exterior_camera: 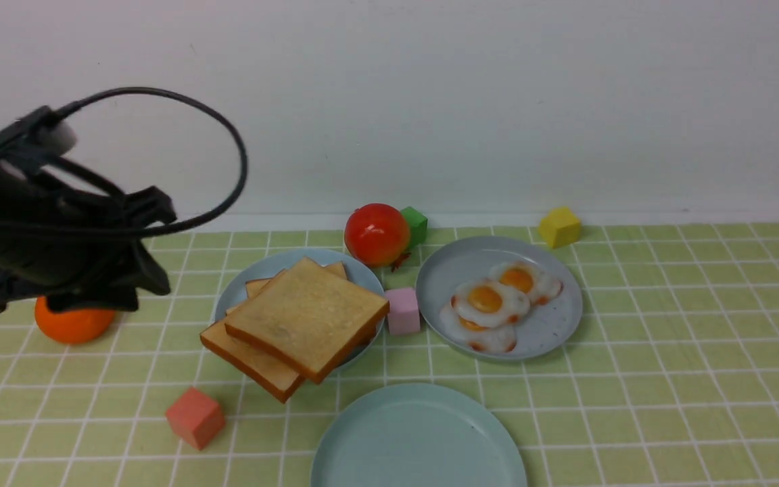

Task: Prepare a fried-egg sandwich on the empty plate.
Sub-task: Use the left arm to grab a slice of bread

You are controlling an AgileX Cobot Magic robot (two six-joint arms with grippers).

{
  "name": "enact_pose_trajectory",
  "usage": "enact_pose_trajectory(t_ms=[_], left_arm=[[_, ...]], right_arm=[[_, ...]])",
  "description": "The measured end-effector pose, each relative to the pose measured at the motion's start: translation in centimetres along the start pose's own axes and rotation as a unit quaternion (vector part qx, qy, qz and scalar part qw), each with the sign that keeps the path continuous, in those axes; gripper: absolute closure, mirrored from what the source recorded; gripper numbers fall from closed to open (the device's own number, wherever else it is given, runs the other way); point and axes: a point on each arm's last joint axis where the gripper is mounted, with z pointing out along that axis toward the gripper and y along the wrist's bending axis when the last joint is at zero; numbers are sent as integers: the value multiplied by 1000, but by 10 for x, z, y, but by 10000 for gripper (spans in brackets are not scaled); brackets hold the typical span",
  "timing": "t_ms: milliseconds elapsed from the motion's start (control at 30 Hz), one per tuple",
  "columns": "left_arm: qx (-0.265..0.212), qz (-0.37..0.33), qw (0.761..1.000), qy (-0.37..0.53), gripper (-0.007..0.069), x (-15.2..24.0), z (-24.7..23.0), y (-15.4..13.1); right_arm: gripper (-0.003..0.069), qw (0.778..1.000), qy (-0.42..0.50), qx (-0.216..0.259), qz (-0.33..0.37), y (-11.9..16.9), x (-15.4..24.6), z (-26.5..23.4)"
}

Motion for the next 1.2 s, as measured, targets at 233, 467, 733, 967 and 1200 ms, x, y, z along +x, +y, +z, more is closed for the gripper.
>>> enact_pose_trajectory(t_ms=[233,467,733,967,1200], left_arm=[[22,120,989,86,372,-41,54,-13],[51,183,976,103,286,-54,83,-15],[63,224,965,122,211,-53,109,-9],[61,211,965,143,209,-50,137,0],[81,223,961,141,314,-51,137,-1]], right_arm=[[418,992,84,-85,-33,18,12,17],[418,987,106,-98,-67,19,16,20],[418,987,105,-104,-64,20,16,20],[418,986,104,-116,-52,23,15,19],[418,986,104,-118,-51,23,15,19]])
